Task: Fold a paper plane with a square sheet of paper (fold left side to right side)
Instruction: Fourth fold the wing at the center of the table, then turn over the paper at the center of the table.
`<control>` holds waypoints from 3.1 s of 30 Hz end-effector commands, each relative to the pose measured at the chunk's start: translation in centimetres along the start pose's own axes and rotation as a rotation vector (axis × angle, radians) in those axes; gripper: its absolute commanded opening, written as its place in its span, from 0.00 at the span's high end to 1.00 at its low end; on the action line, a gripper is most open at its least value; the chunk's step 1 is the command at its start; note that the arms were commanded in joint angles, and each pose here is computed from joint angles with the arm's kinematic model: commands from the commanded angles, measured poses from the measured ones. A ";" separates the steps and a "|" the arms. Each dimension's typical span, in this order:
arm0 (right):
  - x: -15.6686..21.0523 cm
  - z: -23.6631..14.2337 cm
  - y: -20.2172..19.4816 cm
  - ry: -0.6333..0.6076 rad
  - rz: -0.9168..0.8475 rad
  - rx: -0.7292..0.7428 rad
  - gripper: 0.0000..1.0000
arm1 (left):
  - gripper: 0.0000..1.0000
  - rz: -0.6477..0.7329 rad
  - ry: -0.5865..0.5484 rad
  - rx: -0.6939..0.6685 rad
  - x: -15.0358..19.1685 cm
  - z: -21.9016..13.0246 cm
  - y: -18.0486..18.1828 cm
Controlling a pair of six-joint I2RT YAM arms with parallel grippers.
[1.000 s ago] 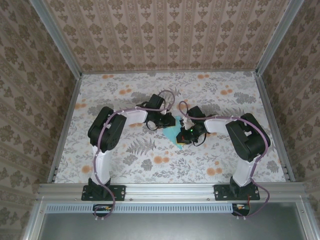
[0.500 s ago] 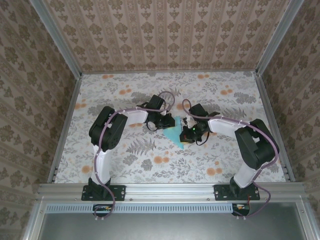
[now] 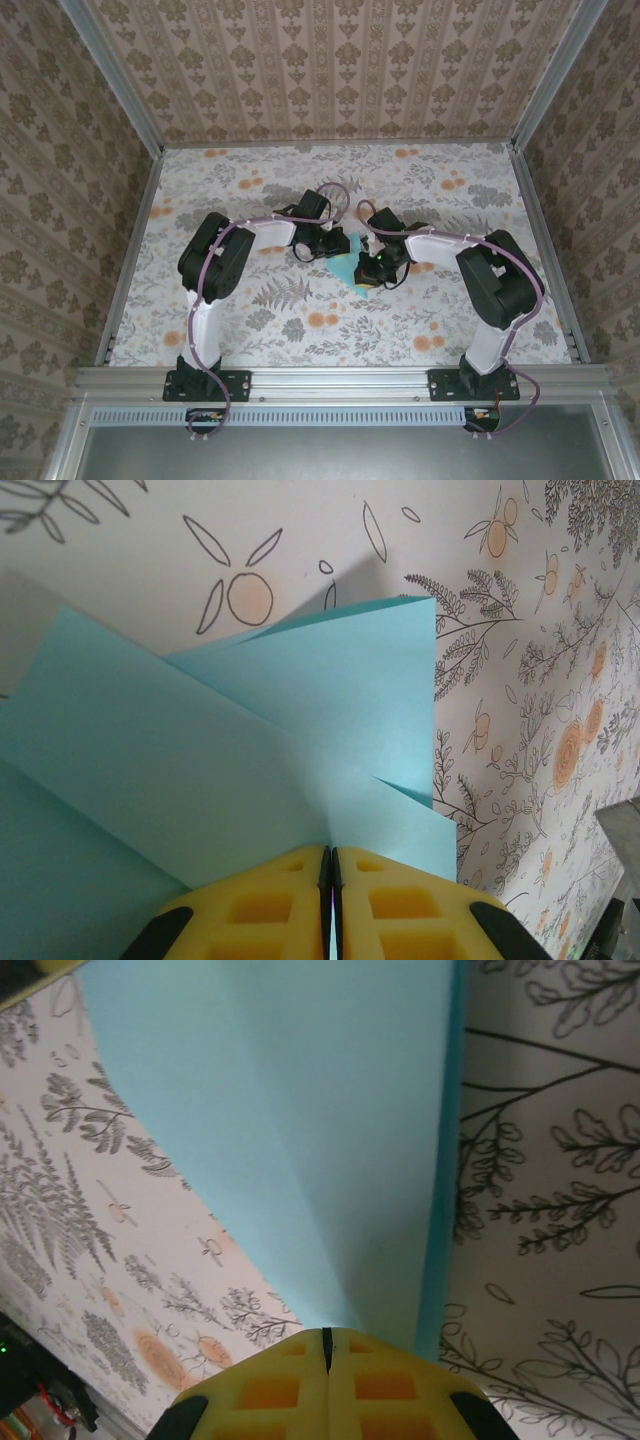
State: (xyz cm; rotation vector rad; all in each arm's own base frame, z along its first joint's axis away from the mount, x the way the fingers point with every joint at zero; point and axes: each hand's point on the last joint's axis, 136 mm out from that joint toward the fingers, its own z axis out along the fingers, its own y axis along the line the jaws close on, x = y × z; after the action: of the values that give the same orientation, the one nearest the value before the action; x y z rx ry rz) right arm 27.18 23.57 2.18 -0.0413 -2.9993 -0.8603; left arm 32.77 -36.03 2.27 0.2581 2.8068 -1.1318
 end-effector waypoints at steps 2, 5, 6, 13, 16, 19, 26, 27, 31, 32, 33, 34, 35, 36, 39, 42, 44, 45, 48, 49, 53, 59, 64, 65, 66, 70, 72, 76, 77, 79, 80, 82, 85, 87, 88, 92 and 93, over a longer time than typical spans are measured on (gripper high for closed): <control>1.1 0.5 -1.6 0.023 0.045 0.061 1.00 | 0.87 -0.063 0.050 -0.109 2.0 1.0 3.7; 1.7 0.7 -2.2 0.038 0.062 0.073 1.00 | 0.87 -0.065 0.049 -0.111 2.0 0.9 3.7; 1.9 0.8 -2.4 0.043 0.066 0.077 1.00 | 0.87 -0.065 0.050 -0.110 2.0 0.9 3.7; 3.2 0.8 -3.3 0.076 0.079 0.102 1.00 | 0.87 -0.069 0.049 -0.117 2.0 0.8 4.0; 3.8 0.5 -3.4 0.092 0.072 0.105 1.00 | 0.87 -0.073 0.049 -0.123 2.0 0.7 4.2; 4.3 0.3 -3.4 0.106 0.055 0.109 1.00 | 0.88 -0.079 0.047 -0.128 1.9 0.7 4.5; 5.5 -0.3 -3.9 0.152 0.042 0.140 1.00 | 0.88 -0.085 0.045 -0.135 1.9 0.7 4.9; 5.6 -0.4 -3.8 0.154 0.040 0.140 1.00 | 0.88 -0.088 0.046 -0.137 1.9 0.7 5.0; 5.9 -0.4 -4.0 0.163 0.038 0.148 1.00 | 0.87 -0.093 0.048 -0.138 1.9 0.7 5.2; 6.0 -0.4 -4.0 0.167 0.040 0.149 1.00 | 0.87 -0.093 0.047 -0.138 1.9 0.7 5.2; 6.0 -0.4 -4.0 0.170 0.038 0.148 1.00 | 0.87 -0.094 0.047 -0.138 1.8 0.7 5.2; 6.0 -0.4 -4.0 0.171 0.038 0.148 1.00 | 0.88 -0.095 0.048 -0.138 1.9 0.6 5.3; 6.1 -0.3 -4.0 0.173 0.037 0.150 1.00 | 0.88 -0.094 0.048 -0.140 1.8 0.7 5.3; 6.2 -0.3 -4.0 0.176 0.038 0.149 1.00 | 0.88 -0.096 0.047 -0.141 1.8 0.6 5.4; 6.5 -0.3 -4.1 0.187 0.034 0.151 1.00 | 0.88 -0.092 0.046 -0.138 1.7 0.6 5.2; 6.9 -0.3 -4.2 0.197 0.034 0.157 1.00 | 0.87 -0.091 0.045 -0.138 1.7 0.5 5.2; 7.0 -0.3 -4.3 0.198 0.035 0.158 1.00 | 0.87 -0.091 0.046 -0.138 1.7 0.5 5.2; 7.1 -0.3 -4.3 0.202 0.033 0.157 1.00 | 0.88 -0.093 0.046 -0.139 1.7 0.5 5.2; 7.2 -0.4 -4.3 0.200 0.031 0.156 1.00 | 0.88 -0.091 0.047 -0.136 1.6 0.5 5.1; 7.2 -0.4 -4.2 0.197 0.029 0.154 1.00 | 0.88 -0.091 0.047 -0.134 1.6 0.5 5.0; 6.6 -0.3 -3.7 0.176 0.024 0.132 1.00 | 0.87 -0.081 0.042 -0.119 1.3 0.2 4.4; 4.4 -1.2 -1.5 0.080 -0.010 0.057 1.00 | 0.81 -0.047 0.021 -0.029 0.0 -0.8 1.5; 1.2 -4.8 1.3 -0.111 -0.086 -0.035 0.89 | 0.68 0.009 -0.048 0.134 -2.6 -4.1 -3.4; 0.6 -5.7 1.3 -0.148 -0.096 -0.038 0.86 | 0.66 0.022 -0.069 0.156 -3.1 -5.0 -4.3; 0.1 -6.4 1.2 -0.178 -0.101 -0.036 0.82 | 0.64 0.032 -0.086 0.167 -3.5 -5.8 -4.8; -1.8 -8.5 0.4 -0.285 -0.109 -0.034 0.67 | 0.57 0.045 -0.143 0.169 -4.0 -8.6 -5.4; -2.5 -9.0 0.2 -0.328 -0.114 -0.040 0.61 | 0.56 0.032 -0.152 0.152 -3.4 -9.2 -4.9; -3.7 -9.8 0.7 -0.411 -0.133 -0.063 0.51 | 0.58 -0.012 -0.129 0.127 -1.6 -8.6 -3.0; -4.0 -10.0 0.9 -0.431 -0.133 -0.072 0.49 | 0.60 -0.028 -0.119 0.132 -1.1 -8.1 -2.6; -4.2 -10.2 1.2 -0.454 -0.136 -0.090 0.47 | 0.62 -0.041 -0.101 0.145 -0.6 -7.2 -2.4; -4.4 -10.2 1.3 -0.461 -0.133 -0.092 0.47 | 0.62 -0.047 -0.091 0.142 -0.4 -6.6 -2.2; -4.4 -11.0 1.7 -0.488 -0.145 -0.108 0.46 | 0.63 -0.048 -0.074 0.139 -0.2 -5.6 -2.1; -4.2 -11.4 1.8 -0.495 -0.148 -0.111 0.45 | 0.63 -0.048 -0.051 0.140 -0.4 -4.1 -2.1; -3.9 -11.5 1.8 -0.495 -0.149 -0.110 0.45 | 0.63 -0.048 -0.039 0.139 -0.6 -3.3 -2.0; -3.9 -11.5 1.7 -0.495 -0.148 -0.110 0.45 | 0.63 -0.053 -0.029 0.137 -0.5 -2.9 -1.9; -3.5 -12.0 1.7 -0.502 -0.145 -0.123 0.42 | 0.63 -0.065 -0.002 0.133 -0.5 -1.5 -1.5; -3.4 -12.1 1.8 -0.505 -0.144 -0.130 0.41 | 0.63 -0.066 -0.002 0.137 -0.6 -1.3 -1.6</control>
State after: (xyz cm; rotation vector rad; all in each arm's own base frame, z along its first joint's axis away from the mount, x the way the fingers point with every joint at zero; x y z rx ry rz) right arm 31.03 19.03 12.90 -0.0182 -3.4269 -1.2001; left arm 32.47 -35.21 3.70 0.1643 2.7835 -1.2846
